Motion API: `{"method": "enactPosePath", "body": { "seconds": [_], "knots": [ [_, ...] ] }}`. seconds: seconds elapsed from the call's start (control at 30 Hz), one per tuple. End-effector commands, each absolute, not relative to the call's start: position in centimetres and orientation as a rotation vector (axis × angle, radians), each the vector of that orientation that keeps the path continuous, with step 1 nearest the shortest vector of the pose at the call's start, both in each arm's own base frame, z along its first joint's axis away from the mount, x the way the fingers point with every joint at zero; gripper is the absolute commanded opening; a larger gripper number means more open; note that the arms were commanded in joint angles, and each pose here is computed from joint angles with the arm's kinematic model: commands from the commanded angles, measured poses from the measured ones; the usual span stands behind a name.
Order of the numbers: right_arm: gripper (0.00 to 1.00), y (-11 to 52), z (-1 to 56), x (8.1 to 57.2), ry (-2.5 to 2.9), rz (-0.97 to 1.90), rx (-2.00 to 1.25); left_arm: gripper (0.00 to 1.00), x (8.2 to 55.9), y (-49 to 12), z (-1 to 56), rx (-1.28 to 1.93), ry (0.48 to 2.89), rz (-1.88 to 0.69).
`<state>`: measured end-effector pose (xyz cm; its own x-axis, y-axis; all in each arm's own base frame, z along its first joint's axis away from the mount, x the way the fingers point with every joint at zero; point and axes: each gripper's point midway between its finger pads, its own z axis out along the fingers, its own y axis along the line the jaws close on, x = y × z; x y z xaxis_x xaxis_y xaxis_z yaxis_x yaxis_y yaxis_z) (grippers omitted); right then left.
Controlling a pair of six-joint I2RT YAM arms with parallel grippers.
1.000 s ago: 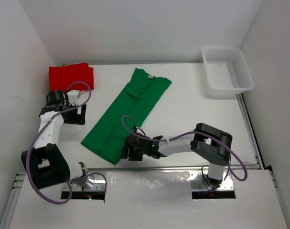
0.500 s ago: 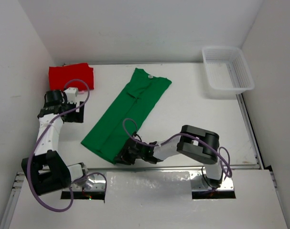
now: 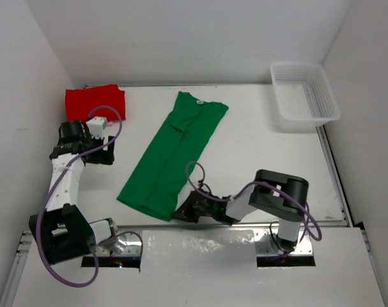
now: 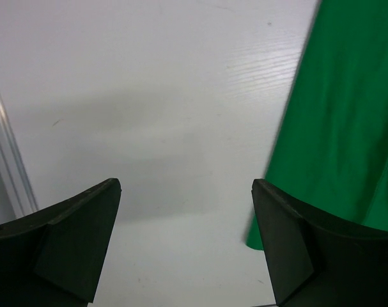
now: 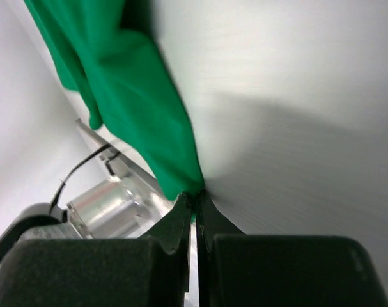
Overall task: Fold and stack the t-shirts
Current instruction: Rotate the tshirt 90 degrees, then grab the bottom of the folded rectangular tshirt with both arms
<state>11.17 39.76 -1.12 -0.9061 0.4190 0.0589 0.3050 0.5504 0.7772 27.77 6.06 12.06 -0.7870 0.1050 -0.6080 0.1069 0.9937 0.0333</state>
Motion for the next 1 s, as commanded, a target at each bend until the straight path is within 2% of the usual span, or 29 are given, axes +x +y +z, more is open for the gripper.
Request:
{"method": "enactPosePath", "body": {
  "seconds": [0.0, 0.17, 0.33, 0.5, 0.57, 0.63, 0.73, 0.8, 0.87, 0.9, 0.93, 0.97],
  "knots": [
    [0.00, 30.7, -6.1, 10.3, 2.743, 0.921, 0.568, 0.83, 28.3, 3.5, 13.6, 0.287, 2.411, -0.127],
    [0.00, 24.4, -6.7, 9.2, 2.781, 0.852, 0.583, 0.83, 29.1, 0.7, 14.3, 0.452, 2.384, -0.105],
    [0.00, 16.9, -8.6, 6.4, 2.851, 0.645, 0.558, 0.82, 29.9, -6.1, 15.2, 0.686, 2.295, -0.180],
    [0.00, 13.6, -8.9, 5.0, 2.849, 0.587, 0.504, 0.82, 28.5, -13.3, 15.2, 0.948, 2.212, -0.210],
    [0.00, 14.3, -8.0, 5.9, 2.814, 0.625, 0.411, 0.81, 27.8, -14.5, 14.8, 1.032, 2.184, -0.141],
    [0.00, 13.2, -8.0, 5.7, 2.843, 0.535, 0.376, 0.81, 26.3, -17.1, 15.1, 1.196, 2.087, -0.106],
    [0.35, 14.9, -6.6, 6.1, 2.851, 0.646, 0.322, 0.79, 25.0, -17.8, 15.5, 1.386, 1.992, -0.048],
    [0.50, 16.2, -5.7, 6.0, 2.886, 0.688, 0.200, 0.79, 24.1, -16.9, 15.4, 1.493, 1.965, -0.013],
    [0.52, 17.2, -4.1, 6.2, 2.916, 0.693, -0.006, 0.78, 22.5, -15.5, 13.6, 1.733, 1.836, 0.045],
    [0.53, 17.2, -3.7, 6.3, 2.925, 0.674, -0.066, 0.77, 21.7, -15.0, 13.9, 1.790, 1.726, 0.069],
    [0.53, 18.2, -2.2, 7.3, 2.884, 0.690, -0.142, 0.75, 20.3, -14.3, 11.3, 1.995, 1.573, 0.094],
    [0.53, 18.2, -1.7, 7.6, 2.880, 0.682, -0.163, 0.69, 19.8, -14.2, 10.9, 2.051, 1.466, 0.108]
  ]
}}
